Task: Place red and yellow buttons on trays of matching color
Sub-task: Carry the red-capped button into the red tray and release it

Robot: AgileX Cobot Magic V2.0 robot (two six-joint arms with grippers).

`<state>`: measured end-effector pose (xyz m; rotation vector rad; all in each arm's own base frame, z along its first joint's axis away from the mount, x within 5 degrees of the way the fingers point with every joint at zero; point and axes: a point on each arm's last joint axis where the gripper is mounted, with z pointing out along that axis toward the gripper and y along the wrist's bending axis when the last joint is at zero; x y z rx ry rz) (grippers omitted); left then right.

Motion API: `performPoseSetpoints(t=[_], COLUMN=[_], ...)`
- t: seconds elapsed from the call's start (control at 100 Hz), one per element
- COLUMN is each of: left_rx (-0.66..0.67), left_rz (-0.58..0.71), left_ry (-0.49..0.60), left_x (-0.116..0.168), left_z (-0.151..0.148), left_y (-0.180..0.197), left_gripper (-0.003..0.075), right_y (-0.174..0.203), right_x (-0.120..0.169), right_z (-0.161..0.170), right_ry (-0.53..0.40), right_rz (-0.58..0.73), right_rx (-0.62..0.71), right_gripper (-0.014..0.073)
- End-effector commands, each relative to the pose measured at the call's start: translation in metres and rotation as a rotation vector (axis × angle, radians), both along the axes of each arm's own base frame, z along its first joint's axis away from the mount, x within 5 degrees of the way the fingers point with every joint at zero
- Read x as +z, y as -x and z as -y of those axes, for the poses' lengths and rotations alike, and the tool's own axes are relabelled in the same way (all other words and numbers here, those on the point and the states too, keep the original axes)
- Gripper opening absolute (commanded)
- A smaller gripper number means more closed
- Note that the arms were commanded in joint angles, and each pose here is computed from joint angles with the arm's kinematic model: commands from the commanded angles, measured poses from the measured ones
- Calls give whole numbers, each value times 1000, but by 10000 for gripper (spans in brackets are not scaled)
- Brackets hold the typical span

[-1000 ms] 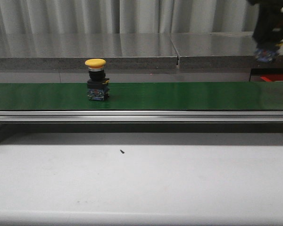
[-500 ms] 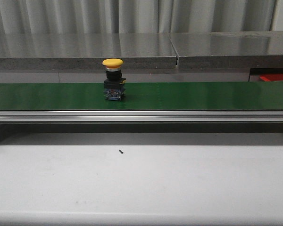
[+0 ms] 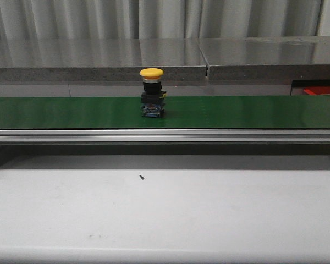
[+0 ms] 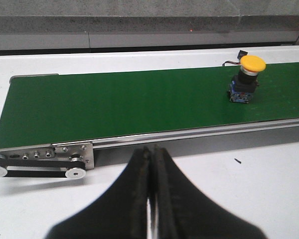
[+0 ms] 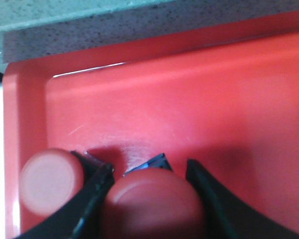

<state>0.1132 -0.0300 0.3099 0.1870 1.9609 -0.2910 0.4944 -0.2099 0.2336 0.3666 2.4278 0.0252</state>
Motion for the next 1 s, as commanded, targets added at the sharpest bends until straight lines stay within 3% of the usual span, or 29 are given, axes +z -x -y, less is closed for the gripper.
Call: performPoseSetpoints(t=[0.0,0.54,0.68,0.87,0.99], left_rx=[24,24,24,24,24], left_rz=[79,79,79,79,79], left_ry=[36,36,36,36,36], left_x=[14,14,14,14,14], left_z=[-1,-1,-1,-1,-1], left_y=[-3,-3,-3,-3,-3], left_gripper=[-19,-19,-19,-19,-19], right_y=[2,-7,-7,-8,-7], right_x=[45,17,16,19,29], right_z=[5,9,9,10,10], right_ry=[56,43,44,55,69], right_rz=[155,125,127,152,183], right_rx=[-28,-33,-35,-41,-45], right_gripper=[116,143,274,589,650])
